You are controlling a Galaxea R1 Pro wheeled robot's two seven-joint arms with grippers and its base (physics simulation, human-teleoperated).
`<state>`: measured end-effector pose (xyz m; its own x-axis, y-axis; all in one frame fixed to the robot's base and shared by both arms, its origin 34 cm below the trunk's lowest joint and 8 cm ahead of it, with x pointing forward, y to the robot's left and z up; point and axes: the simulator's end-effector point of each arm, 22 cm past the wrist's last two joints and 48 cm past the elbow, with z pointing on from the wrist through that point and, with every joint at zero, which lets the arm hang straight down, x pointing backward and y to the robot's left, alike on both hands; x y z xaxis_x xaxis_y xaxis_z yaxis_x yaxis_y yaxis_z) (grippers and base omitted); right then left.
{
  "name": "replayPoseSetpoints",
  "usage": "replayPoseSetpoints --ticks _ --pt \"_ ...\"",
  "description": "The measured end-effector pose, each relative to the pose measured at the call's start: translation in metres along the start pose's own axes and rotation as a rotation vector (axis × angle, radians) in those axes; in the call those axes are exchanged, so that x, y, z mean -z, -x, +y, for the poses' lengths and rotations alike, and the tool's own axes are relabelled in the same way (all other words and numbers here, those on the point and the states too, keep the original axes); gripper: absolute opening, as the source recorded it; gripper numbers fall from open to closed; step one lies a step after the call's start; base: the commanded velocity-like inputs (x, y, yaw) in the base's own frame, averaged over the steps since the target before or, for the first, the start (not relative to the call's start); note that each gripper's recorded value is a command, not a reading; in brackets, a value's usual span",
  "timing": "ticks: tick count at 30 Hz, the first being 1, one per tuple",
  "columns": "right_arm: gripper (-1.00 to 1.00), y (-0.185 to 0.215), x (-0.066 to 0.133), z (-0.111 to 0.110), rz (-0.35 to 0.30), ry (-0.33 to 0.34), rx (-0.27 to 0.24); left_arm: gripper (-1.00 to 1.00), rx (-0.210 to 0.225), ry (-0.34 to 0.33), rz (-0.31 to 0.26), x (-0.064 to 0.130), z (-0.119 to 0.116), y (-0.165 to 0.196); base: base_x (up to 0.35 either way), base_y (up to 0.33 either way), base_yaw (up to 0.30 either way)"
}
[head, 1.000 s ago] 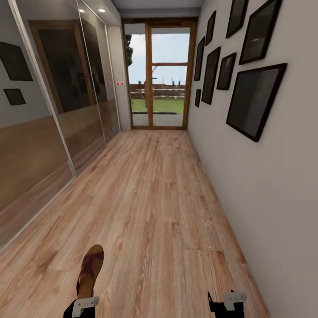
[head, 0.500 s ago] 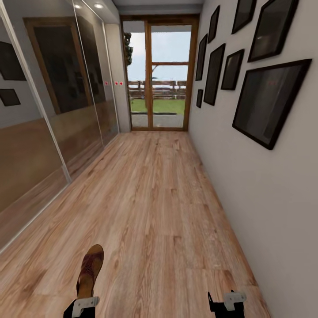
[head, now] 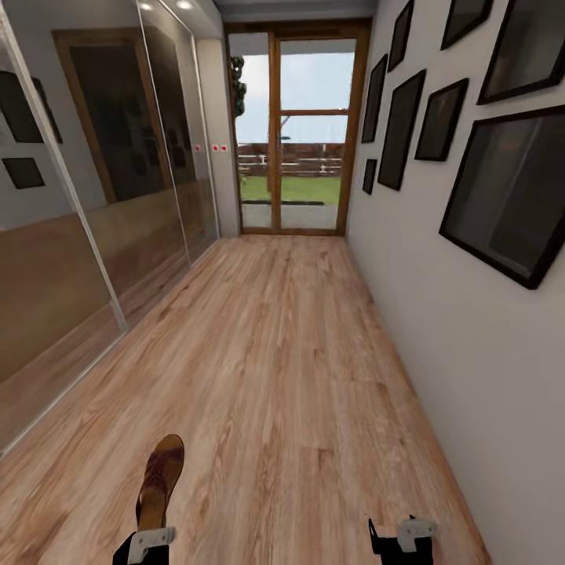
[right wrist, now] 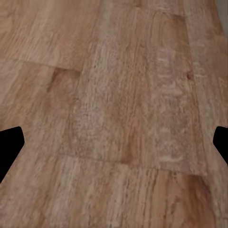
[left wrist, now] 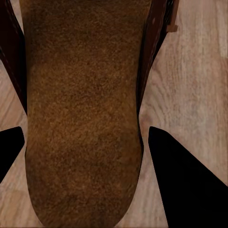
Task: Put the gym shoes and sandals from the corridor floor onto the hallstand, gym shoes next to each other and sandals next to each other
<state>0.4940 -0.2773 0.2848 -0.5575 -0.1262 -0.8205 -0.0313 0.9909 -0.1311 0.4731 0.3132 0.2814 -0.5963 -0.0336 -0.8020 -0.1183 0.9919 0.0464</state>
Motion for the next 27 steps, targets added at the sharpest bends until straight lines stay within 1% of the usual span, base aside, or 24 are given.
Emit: replayPoseSetpoints --ticks 14,17,19,22,27 --pt "1.0 0.0 0.0 0.0 0.0 0.001 0.001 -1.0 0.0 0.005 0.0 0.0 0.003 0.0 0.339 0.0 0.27" --pt "1.0 0.0 0.0 0.0 0.0 0.0 0.0 -1.0 0.016 0.02 0.004 0.0 0.008 -0.002 0.339 0.0 0.273" --pt "1.0 0.0 0.0 0.0 0.0 0.0 0.001 -1.0 0.037 0.04 0.019 0.003 0.014 -0.009 0.328 0.0 0.273" --pt "1.0 0.0 0.0 0.0 0.0 0.0 0.001 -1.0 0.049 0.055 0.031 0.005 0.021 -0.015 0.28 0.0 0.273" --pt "1.0 -0.001 0.0 -0.001 0.001 -0.002 0.001 -1.0 0.05 0.064 0.047 0.007 0.026 -0.023 0.095 0.0 0.273"
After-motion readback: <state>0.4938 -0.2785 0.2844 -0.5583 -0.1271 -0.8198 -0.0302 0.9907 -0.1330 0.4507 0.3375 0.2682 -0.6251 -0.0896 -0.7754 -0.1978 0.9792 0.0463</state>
